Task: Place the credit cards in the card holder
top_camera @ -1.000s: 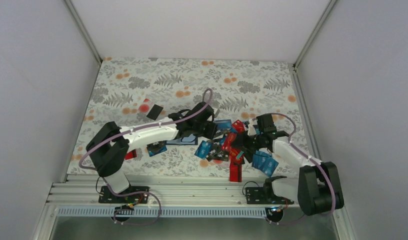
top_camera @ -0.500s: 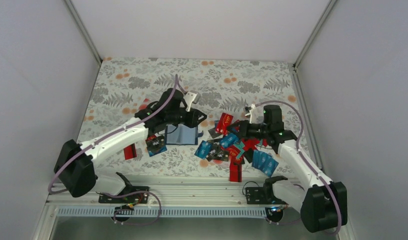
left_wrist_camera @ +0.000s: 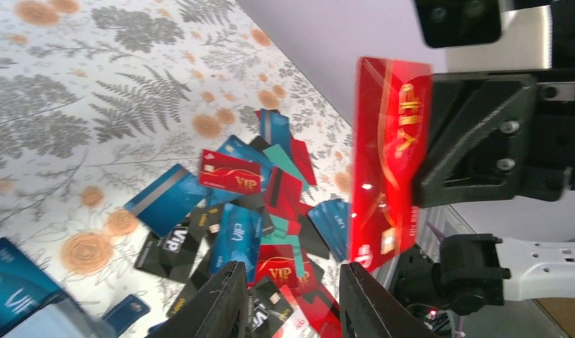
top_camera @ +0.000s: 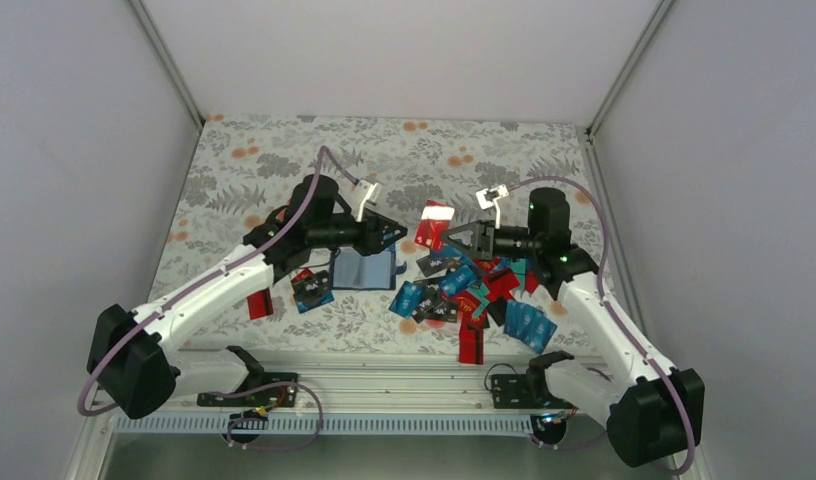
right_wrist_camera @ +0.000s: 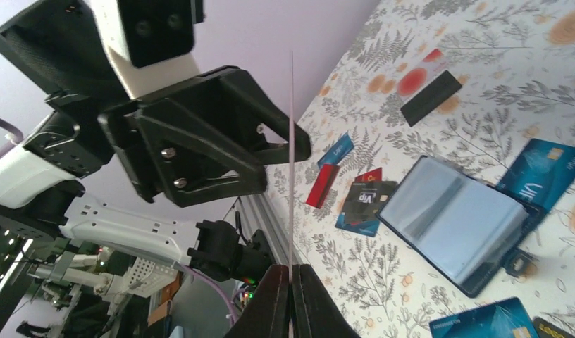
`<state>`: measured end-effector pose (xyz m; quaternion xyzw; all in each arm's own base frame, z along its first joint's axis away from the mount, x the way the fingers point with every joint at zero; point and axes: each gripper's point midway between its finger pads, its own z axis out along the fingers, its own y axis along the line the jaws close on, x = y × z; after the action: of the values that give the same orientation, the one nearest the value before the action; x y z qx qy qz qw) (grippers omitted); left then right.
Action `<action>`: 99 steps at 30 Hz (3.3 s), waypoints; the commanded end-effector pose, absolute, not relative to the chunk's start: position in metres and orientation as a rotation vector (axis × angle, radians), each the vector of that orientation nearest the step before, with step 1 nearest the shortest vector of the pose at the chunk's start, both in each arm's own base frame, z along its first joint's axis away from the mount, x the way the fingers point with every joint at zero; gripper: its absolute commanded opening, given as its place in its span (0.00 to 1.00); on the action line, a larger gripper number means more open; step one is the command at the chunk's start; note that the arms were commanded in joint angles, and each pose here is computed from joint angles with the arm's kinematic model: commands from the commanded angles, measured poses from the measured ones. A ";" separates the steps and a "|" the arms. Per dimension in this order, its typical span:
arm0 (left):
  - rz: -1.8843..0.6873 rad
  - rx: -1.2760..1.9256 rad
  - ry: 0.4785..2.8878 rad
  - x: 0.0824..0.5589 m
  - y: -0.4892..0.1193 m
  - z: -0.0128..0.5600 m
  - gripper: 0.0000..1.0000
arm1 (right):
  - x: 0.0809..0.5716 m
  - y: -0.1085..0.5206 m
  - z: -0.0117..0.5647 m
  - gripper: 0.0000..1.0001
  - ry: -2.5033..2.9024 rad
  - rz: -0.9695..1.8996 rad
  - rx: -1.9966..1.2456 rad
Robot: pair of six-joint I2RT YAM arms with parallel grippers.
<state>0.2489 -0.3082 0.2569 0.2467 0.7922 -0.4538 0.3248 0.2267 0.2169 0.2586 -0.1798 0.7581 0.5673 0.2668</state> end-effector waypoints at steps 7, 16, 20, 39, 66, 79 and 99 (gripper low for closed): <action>-0.878 0.347 2.343 0.268 -0.243 0.183 0.33 | 0.239 0.259 0.256 0.04 2.126 1.534 -0.541; -0.472 0.050 2.593 0.271 -0.175 0.102 0.32 | 0.262 0.302 0.194 0.04 2.416 1.511 -0.405; -0.367 -0.051 2.643 0.271 -0.154 0.083 0.32 | 0.263 0.317 0.159 0.04 2.564 1.499 -0.352; -0.429 -0.055 2.703 0.293 -0.139 0.043 0.28 | 0.235 0.340 0.073 0.04 2.927 1.579 -0.401; -0.466 -0.053 2.740 0.298 -0.144 0.030 0.21 | 0.233 0.350 0.054 0.04 3.012 1.584 -0.380; -0.491 -0.042 2.736 0.297 -0.147 0.031 0.20 | 0.239 0.356 0.057 0.04 3.010 1.601 -0.356; -0.500 -0.025 2.724 0.297 -0.148 0.036 0.19 | 0.240 0.351 0.055 0.04 3.033 1.533 -0.312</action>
<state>0.2876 -0.1435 0.0211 -0.0199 0.9727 -0.1646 0.1623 0.2453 0.3513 0.0530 -0.0963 0.8761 0.4531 -0.1334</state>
